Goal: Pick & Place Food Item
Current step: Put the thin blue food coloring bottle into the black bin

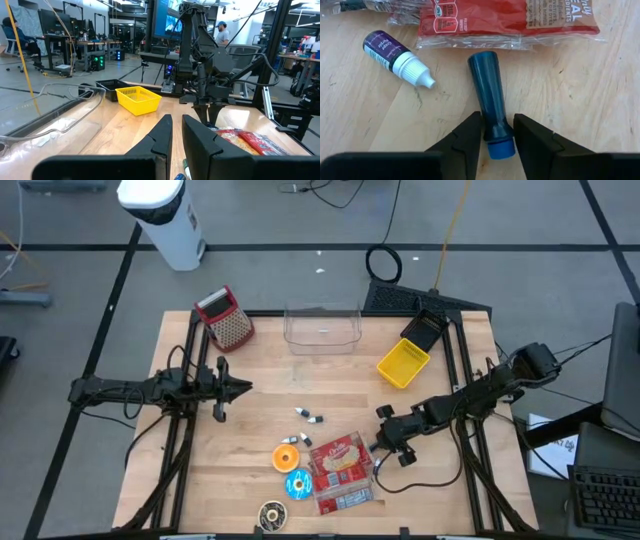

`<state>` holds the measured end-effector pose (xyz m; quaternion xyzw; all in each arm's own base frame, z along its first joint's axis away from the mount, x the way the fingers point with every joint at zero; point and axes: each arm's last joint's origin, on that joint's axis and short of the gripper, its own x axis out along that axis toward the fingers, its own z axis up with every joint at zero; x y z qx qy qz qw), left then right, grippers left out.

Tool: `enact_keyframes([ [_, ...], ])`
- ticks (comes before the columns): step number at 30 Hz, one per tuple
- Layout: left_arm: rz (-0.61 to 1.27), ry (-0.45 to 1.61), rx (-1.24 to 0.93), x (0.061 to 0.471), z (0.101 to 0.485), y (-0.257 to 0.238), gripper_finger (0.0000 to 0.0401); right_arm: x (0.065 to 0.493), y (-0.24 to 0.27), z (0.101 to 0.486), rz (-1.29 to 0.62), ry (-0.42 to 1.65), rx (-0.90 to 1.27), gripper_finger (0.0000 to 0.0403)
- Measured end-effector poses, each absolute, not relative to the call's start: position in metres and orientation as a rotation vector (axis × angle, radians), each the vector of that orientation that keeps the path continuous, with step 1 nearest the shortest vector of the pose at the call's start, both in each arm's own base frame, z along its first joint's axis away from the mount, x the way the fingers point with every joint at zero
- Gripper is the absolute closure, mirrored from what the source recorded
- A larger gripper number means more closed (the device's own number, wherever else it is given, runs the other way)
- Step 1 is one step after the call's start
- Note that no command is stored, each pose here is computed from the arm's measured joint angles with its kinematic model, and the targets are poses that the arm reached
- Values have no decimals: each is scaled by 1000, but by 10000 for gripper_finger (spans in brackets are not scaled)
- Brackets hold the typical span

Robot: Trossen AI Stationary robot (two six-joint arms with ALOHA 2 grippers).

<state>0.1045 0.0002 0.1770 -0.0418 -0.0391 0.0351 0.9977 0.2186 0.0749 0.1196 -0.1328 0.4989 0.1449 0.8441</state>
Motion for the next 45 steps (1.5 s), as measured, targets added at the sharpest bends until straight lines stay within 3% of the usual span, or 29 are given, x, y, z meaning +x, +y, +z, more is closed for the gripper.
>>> enact_keyframes([
  [7, 70, -78, -84, 104, 177, 0, 359, 218, 75, 121, 301, 1046, -282, 334],
  [20, 70, -78, -84, 104, 177, 0, 359, 195, 61, 173, 125, 883, -309, 331],
  [28, 70, -78, -84, 104, 177, 0, 359, 190, 54, 203, 50, 685, -150, 326],
  [36, 70, -88, -84, 104, 178, 0, 359, 196, 45, 198, 8, 487, -62, 330],
  [45, 74, -275, -82, 101, 196, 1, 359, 198, 24, 194, -121, 303, 25, 333],
])
